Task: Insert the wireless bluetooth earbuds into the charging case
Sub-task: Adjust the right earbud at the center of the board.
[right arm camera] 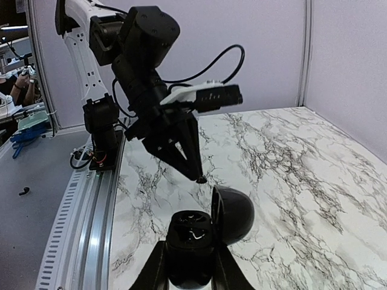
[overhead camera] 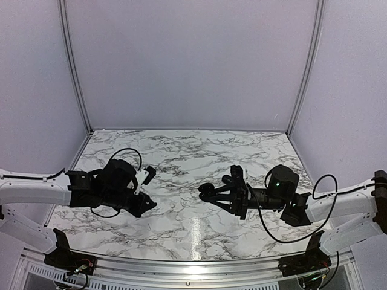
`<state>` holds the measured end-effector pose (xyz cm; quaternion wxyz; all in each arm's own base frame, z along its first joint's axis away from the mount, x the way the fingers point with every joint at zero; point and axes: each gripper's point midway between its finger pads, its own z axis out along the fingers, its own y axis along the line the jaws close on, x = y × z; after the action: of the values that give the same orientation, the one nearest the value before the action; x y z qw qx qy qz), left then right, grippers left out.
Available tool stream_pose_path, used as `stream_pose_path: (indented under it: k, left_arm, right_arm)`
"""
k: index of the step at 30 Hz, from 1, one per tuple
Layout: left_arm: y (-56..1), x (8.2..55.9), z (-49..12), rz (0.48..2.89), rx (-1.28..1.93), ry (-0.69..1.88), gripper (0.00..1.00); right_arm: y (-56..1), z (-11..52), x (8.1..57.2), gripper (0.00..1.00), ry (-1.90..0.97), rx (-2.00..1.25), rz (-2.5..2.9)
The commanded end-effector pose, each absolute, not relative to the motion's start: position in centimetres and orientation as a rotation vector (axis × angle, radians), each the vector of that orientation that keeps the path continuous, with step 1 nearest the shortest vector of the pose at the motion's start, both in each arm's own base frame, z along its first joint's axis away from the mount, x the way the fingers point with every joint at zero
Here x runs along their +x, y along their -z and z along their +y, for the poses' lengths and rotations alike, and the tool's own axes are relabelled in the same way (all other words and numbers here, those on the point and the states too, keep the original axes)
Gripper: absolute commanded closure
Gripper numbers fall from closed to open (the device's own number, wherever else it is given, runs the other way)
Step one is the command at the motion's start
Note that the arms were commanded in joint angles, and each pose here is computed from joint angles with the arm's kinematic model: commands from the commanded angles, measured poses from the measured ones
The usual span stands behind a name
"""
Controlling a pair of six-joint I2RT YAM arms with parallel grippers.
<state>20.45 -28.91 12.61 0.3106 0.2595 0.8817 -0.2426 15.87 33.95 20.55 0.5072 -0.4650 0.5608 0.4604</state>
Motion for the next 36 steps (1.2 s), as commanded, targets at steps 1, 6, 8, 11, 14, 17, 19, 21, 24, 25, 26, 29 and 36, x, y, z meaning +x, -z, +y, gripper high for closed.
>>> stream_pose_path:
  k: [1, 6, 8, 11, 14, 17, 19, 21, 24, 25, 26, 29, 36]
  left_arm:
    - [-7.2, 17.0, -25.0, 2.646, 0.634, 0.474, 0.97]
    - [-4.3, 16.8, -23.8, 2.751, 0.625, 0.305, 0.97]
    - [-3.2, 16.6, -23.5, 2.789, 0.64, 0.25, 0.96]
    - [-2.1, 16.3, -23.1, 2.835, 0.67, 0.173, 0.95]
    - [-1.6, 16.1, -22.9, 2.861, 0.7, 0.125, 0.92]
    - [-1.4, 15.9, -22.9, 2.884, 0.735, 0.089, 0.83]
    - [-1.4, 15.9, -22.9, 2.892, 0.753, 0.073, 0.75]
    - [-1.5, 16.0, -22.7, 2.898, 0.767, 0.046, 0.68]
    - [-1.9, 16.3, -22.9, 2.893, 0.79, 0.029, 0.65]
    - [-1.9, 16.4, -23.0, 2.89, 0.8, 0.018, 0.65]
    - [-2.0, 16.5, -23.0, 2.888, 0.807, 0.014, 0.65]
    - [-1.7, 16.7, -23.1, 2.895, 0.841, -0.012, 0.66]
    - [-1.1, 17.0, -23.7, 2.919, 0.911, -0.003, 0.72]
  right_arm:
    - [-20.6, 33.7, 15.8, 1.0, -1.118, -1.105, 1.407]
    - [-20.0, 33.9, 15.6, 1.0, -1.138, -1.113, 1.433]
    - [-19.9, 33.9, 15.5, 1.0, -1.14, -1.116, 1.435]
    - [-19.9, 33.9, 15.5, 1.0, -1.139, -1.123, 1.438]
    - [-19.9, 33.8, 15.4, 1.0, -1.135, -1.127, 1.436]
    - [-19.8, 33.7, 15.3, 1.0, -1.135, -1.129, 1.436]
    - [-19.9, 33.7, 15.3, 1.0, -1.134, -1.13, 1.431]
    - [-19.9, 33.6, 15.2, 1.0, -1.132, -1.131, 1.428]
    - [-20.0, 33.6, 15.2, 1.0, -1.129, -1.133, 1.424]
    - [-19.9, 33.5, 15.2, 1.0, -1.13, -1.135, 1.425]
    - [-19.9, 33.5, 15.2, 1.0, -1.128, -1.135, 1.425]
    - [-19.7, 33.5, 15.2, 1.0, -1.124, -1.136, 1.427]
    - [-19.6, 33.2, 15.0, 1.0, -1.118, -1.142, 1.432]
